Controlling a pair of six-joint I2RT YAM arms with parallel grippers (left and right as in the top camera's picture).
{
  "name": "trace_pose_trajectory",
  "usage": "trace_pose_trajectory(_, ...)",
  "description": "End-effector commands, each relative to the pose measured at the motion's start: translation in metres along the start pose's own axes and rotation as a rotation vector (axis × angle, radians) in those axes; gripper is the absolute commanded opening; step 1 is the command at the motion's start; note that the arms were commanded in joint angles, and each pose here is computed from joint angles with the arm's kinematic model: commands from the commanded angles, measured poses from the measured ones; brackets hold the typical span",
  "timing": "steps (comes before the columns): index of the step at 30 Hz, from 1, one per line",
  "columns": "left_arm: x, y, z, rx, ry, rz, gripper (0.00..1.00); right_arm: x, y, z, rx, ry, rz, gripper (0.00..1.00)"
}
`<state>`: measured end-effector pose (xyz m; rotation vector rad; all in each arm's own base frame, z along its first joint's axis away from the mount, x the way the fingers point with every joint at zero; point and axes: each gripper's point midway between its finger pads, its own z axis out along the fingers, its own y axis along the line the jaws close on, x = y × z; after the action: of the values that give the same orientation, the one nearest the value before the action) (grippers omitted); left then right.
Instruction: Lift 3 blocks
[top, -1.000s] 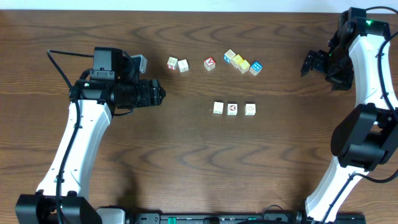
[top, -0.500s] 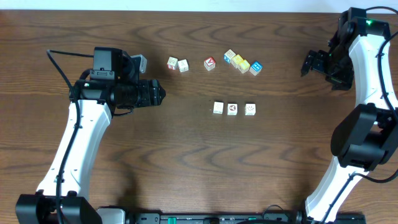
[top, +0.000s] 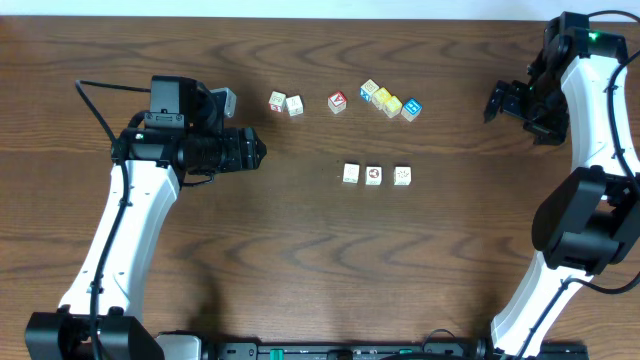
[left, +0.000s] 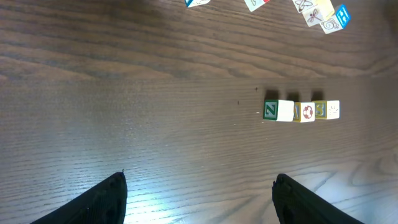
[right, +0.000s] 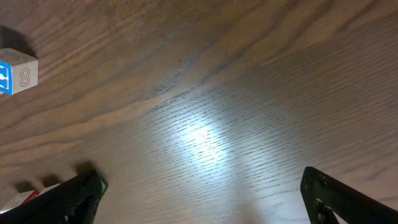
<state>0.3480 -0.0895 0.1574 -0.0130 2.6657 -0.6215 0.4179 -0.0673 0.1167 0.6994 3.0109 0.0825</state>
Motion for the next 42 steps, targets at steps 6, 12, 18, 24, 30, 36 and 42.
trace_pose_trajectory(6, -0.006, -0.001, -0.002, -0.003, -0.013, 0.020, 0.75, -0.003, 0.002, -0.012, -0.001, -0.035, -0.001, 0.99)
trace_pose_trajectory(12, -0.005, -0.001, -0.002, 0.001, -0.012, 0.020, 0.75, -0.003, 0.002, -0.012, -0.001, -0.035, -0.001, 0.99)
trace_pose_trajectory(18, -0.005, -0.001, -0.002, 0.001, -0.009, 0.020, 0.75, -0.003, 0.002, -0.012, -0.001, -0.035, -0.001, 0.99)
trace_pose_trajectory(24, -0.004, -0.011, -0.002, 0.055, -0.003, 0.030, 0.75, -0.003, 0.002, -0.012, -0.001, -0.035, -0.001, 0.99)
trace_pose_trajectory(30, -0.001, -0.019, 0.002, 0.075, 0.010, 0.098, 0.75, -0.003, 0.002, -0.012, -0.001, -0.035, -0.001, 0.99)
trace_pose_trajectory(36, 0.003, -0.017, 0.014, 0.075, 0.042, 0.093, 0.74, -0.003, 0.002, -0.012, -0.001, -0.035, -0.001, 0.99)
trace_pose_trajectory(42, 0.007, -0.006, 0.039, 0.064, 0.102, -0.019, 0.53, -0.003, 0.002, -0.012, -0.001, -0.035, -0.001, 0.99)
